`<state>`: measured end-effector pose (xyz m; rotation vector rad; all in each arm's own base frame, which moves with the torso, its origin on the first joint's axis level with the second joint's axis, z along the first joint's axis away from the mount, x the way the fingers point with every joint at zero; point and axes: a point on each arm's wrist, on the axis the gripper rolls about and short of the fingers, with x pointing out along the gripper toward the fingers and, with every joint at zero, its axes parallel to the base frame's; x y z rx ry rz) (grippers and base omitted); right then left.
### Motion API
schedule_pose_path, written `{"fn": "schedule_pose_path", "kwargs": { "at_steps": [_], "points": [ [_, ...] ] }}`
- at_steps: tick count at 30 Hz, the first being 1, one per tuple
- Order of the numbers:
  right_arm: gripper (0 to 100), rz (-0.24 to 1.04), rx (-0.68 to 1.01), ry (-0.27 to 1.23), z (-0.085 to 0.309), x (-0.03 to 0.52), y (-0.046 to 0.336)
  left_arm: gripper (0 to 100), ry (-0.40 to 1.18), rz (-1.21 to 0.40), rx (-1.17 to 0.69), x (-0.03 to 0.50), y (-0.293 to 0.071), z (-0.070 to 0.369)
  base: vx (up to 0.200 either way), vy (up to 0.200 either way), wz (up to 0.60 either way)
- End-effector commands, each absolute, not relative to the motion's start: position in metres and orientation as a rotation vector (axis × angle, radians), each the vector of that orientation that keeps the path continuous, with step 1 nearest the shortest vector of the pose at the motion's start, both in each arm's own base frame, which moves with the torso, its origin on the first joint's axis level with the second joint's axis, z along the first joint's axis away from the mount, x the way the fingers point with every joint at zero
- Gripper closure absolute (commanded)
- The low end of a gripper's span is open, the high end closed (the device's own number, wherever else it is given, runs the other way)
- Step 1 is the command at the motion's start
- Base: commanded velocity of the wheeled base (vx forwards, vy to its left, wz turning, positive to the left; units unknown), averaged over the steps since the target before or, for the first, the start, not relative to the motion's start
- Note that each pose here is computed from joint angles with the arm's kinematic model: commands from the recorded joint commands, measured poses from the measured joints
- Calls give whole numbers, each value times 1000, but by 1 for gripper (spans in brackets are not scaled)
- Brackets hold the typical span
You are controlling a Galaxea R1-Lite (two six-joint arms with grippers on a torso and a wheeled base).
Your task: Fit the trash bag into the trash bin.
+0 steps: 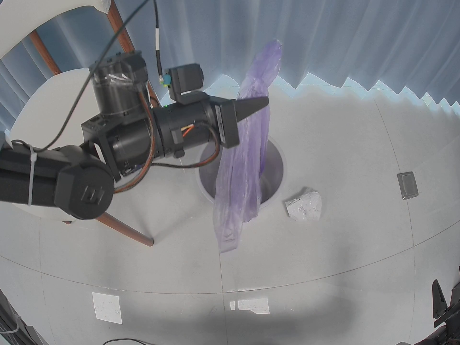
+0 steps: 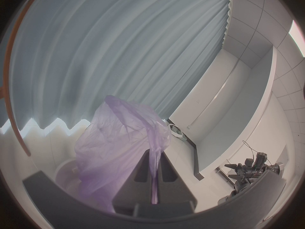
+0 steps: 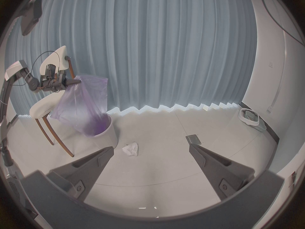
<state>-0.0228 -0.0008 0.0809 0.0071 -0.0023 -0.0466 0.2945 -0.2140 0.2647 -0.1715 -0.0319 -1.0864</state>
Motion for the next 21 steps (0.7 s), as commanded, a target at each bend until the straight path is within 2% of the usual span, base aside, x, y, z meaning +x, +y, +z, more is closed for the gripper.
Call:
{"fn": "schedule_pose_path", "kwargs": {
  "at_steps": [1, 5, 14, 21],
  "points": [
    [0, -48, 8, 0, 76, -23, -1, 100, 22, -1075, -182, 295, -210, 235, 0, 0, 0],
    [0, -48, 8, 0, 76, -23, -1, 100, 29, -1061, -238, 294, -200, 219, 0, 0, 0],
    [0, -46, 6, 0, 76, -23, -1, 100, 36, -1053, -246, 296, -199, 217, 0, 0, 0],
    [0, -46, 8, 0, 76, -23, -1, 100, 43, -1049, -245, 298, -201, 214, 200, 0, 0]
  ]
}}
